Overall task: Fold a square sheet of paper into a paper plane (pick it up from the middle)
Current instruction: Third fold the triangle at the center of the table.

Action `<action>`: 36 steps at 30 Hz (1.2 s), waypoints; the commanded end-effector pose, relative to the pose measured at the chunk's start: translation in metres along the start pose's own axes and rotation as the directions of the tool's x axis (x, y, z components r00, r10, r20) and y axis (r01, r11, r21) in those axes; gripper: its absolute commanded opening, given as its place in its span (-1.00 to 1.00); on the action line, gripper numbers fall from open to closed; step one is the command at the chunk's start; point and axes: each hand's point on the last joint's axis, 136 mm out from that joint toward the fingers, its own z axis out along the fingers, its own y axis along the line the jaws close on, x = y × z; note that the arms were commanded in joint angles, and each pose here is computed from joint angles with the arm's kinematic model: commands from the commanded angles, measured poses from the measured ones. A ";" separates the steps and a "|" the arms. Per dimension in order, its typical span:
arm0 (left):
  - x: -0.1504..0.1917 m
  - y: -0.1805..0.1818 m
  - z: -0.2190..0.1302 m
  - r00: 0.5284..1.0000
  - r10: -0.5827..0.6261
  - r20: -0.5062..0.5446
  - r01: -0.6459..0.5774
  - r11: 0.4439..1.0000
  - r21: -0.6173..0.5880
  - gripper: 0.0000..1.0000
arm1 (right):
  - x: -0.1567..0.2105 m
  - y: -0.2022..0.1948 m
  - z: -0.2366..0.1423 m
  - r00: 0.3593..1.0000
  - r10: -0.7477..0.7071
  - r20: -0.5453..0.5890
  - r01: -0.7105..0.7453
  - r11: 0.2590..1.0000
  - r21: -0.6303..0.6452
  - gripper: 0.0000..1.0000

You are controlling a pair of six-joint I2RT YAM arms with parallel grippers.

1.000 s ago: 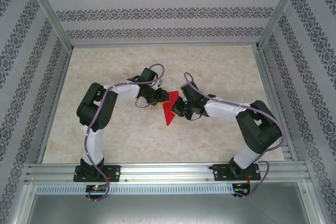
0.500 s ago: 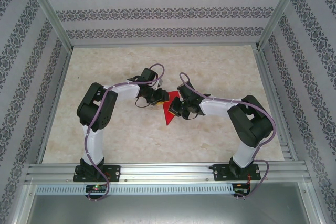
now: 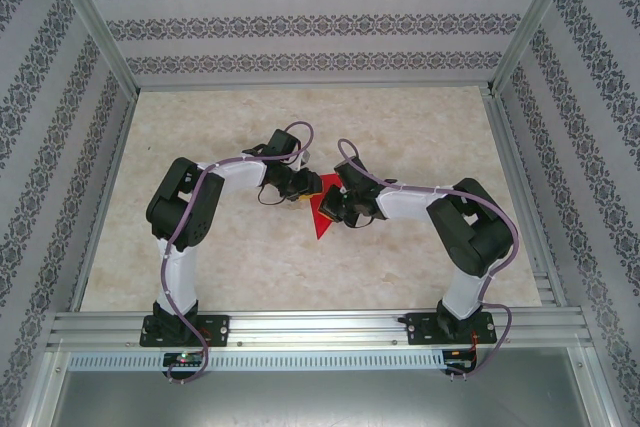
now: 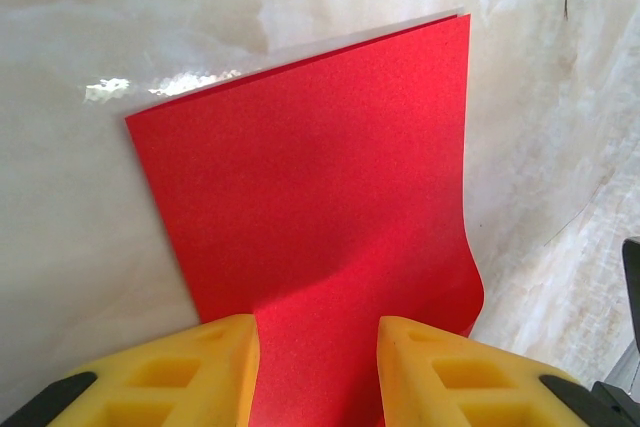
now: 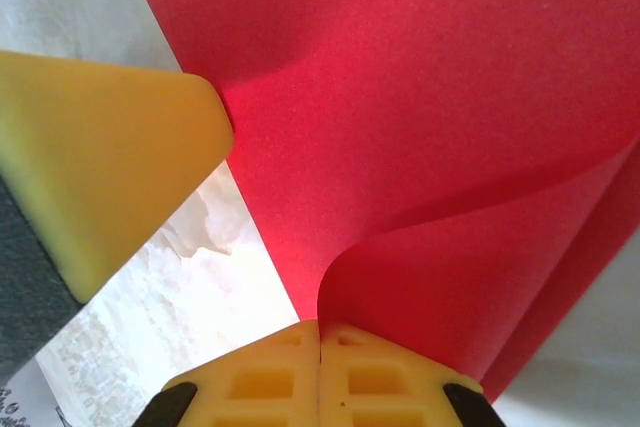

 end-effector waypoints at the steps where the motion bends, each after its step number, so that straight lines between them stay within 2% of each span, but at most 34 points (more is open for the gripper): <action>1: 0.011 0.023 0.009 0.998 -0.034 -0.049 0.031 0.998 -0.060 -0.24 | -0.004 0.008 0.004 0.999 -0.021 0.024 0.022 1.000 -0.007 -0.95; 36: 0.014 0.025 0.010 0.998 -0.034 -0.055 0.031 0.998 -0.057 -0.23 | -0.006 -0.003 0.011 1.000 0.004 0.026 -0.004 1.000 0.023 -0.93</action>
